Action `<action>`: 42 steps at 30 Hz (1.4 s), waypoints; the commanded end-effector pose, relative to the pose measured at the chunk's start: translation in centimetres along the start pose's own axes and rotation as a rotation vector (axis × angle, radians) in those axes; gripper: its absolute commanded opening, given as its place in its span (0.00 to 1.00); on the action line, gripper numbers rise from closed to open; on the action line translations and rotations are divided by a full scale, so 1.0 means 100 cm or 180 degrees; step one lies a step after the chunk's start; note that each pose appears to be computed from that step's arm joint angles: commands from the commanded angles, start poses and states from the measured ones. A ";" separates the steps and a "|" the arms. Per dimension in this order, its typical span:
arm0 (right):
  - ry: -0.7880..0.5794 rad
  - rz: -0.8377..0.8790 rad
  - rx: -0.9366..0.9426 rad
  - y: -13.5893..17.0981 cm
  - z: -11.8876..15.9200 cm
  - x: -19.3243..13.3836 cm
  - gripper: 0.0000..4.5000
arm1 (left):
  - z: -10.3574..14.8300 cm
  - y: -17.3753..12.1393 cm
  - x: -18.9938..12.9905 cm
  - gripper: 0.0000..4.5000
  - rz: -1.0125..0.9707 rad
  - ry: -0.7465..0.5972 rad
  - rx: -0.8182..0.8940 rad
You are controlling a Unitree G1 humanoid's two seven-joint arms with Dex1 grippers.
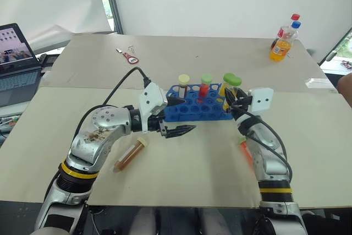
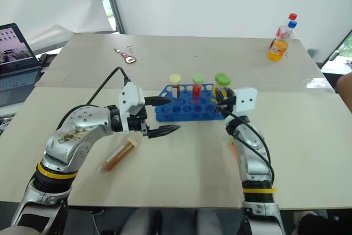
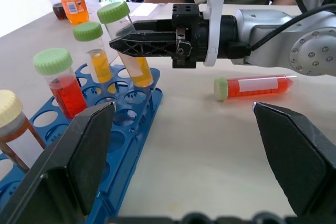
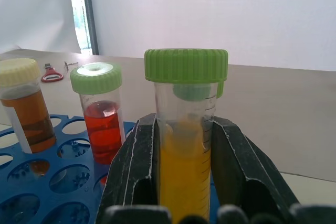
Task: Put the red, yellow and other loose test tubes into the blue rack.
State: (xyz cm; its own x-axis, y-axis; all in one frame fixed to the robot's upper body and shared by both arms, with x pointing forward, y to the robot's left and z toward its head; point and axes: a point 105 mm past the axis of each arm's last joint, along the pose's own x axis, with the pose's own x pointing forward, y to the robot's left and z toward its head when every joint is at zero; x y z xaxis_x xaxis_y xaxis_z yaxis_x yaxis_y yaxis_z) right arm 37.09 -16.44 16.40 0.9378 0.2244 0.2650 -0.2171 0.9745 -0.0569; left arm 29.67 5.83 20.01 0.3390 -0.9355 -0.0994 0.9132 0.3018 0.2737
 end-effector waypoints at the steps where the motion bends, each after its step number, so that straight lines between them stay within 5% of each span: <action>1: -0.0107 -0.0030 -0.0052 -0.004 0.006 -0.004 0.21 | 0.010 0.003 0.000 1.00 0.0034 -0.0090 0.0049; 3: -0.0089 -0.0055 -0.0047 -0.007 0.005 -0.005 0.44 | 0.010 0.003 0.000 1.00 0.0030 -0.0088 0.0040; 10: 0.0446 0.0309 -0.0333 -0.017 0.004 -0.024 0.97 | 0.008 0.004 -0.001 1.00 0.0028 -0.0007 0.0035; 17: 0.1062 0.0680 -0.0572 -0.031 0.035 -0.065 0.97 | 0.001 0.009 -0.009 1.00 0.0000 0.0171 0.0158; 24: 0.2952 0.0904 -0.0734 -0.037 0.021 -0.103 0.97 | -0.003 -0.031 -0.029 1.00 -0.1009 0.0388 0.0230; 37: 0.3930 0.0955 -0.0413 -0.032 -0.014 -0.114 0.97 | -0.007 -0.056 -0.031 1.00 -0.1451 0.0483 0.0404; 42: 0.3994 0.1007 -0.0419 -0.028 -0.022 -0.113 0.63 | -0.010 -0.056 -0.029 1.00 -0.1341 0.0475 0.0403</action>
State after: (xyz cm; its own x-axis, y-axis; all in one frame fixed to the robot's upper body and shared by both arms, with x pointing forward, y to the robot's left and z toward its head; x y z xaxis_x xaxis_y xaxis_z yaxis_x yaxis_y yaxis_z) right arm 27.20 -21.88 10.76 0.4507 0.2252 -0.8638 -0.5088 0.8599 -0.0413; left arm 24.17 7.45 17.32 -0.0199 -0.9297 -0.3679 0.9617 -0.1184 0.2473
